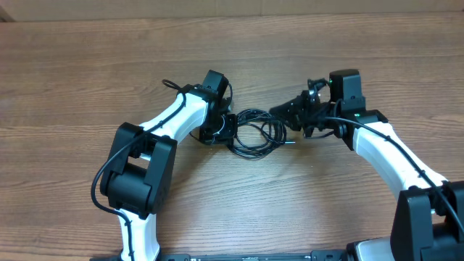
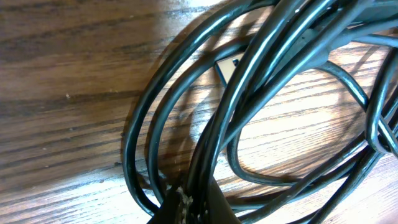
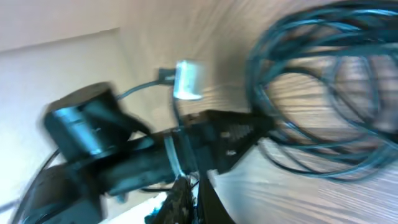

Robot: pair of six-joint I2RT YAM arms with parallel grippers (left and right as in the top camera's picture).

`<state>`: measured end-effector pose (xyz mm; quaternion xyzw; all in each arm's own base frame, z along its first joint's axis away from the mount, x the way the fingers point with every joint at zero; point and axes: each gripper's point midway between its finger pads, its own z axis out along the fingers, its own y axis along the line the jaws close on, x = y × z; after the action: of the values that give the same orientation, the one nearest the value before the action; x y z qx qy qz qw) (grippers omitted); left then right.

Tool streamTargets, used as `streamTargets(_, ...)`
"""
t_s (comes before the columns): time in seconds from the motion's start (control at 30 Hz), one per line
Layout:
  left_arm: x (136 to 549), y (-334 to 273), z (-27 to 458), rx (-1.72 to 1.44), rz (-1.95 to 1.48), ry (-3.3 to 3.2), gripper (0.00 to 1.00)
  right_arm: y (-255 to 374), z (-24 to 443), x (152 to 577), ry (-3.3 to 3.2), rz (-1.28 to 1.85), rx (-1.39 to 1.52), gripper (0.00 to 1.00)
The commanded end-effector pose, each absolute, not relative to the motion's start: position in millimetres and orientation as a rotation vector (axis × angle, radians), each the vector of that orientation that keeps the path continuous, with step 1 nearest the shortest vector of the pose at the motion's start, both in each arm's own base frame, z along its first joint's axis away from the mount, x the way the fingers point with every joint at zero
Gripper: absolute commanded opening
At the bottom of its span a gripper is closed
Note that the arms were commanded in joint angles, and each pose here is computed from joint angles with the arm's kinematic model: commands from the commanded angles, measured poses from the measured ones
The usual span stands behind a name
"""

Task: Untangle cables

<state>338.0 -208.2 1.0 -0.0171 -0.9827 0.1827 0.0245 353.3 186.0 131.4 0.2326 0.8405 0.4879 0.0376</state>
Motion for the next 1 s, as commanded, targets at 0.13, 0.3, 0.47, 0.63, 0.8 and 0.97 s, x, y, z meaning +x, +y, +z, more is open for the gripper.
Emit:
streamTargets(0.13, 333, -201, -9, -0.101, 0.483, -3.050, 0.04, 167, 114, 352, 2.626, 1.230, 0.637, 0.04)
streamTargets(0.3, 332, -201, -9, -0.100, 0.487, -3.047, 0.07, 179, 108, 338, 2.681, 1.186, 0.448, 0.16)
streamTargets(0.47, 332, -201, -9, -0.100, 0.487, -3.047, 0.08, 186, 93, 325, 2.747, 1.015, 0.269, 0.17)
streamTargets(0.63, 331, -201, -9, -0.099, 0.486, -3.042, 0.18, 173, 71, 316, 2.811, 0.708, 0.117, 0.30)
streamTargets(0.8, 333, -205, 16, -0.153, 0.573, -2.984, 0.15, 158, 67, 319, 2.818, 0.632, 0.156, 0.30)
streamTargets(0.97, 347, -206, 48, -0.186, 0.576, -3.002, 0.26, 135, 66, 323, 2.827, 0.641, 0.270, 0.34)
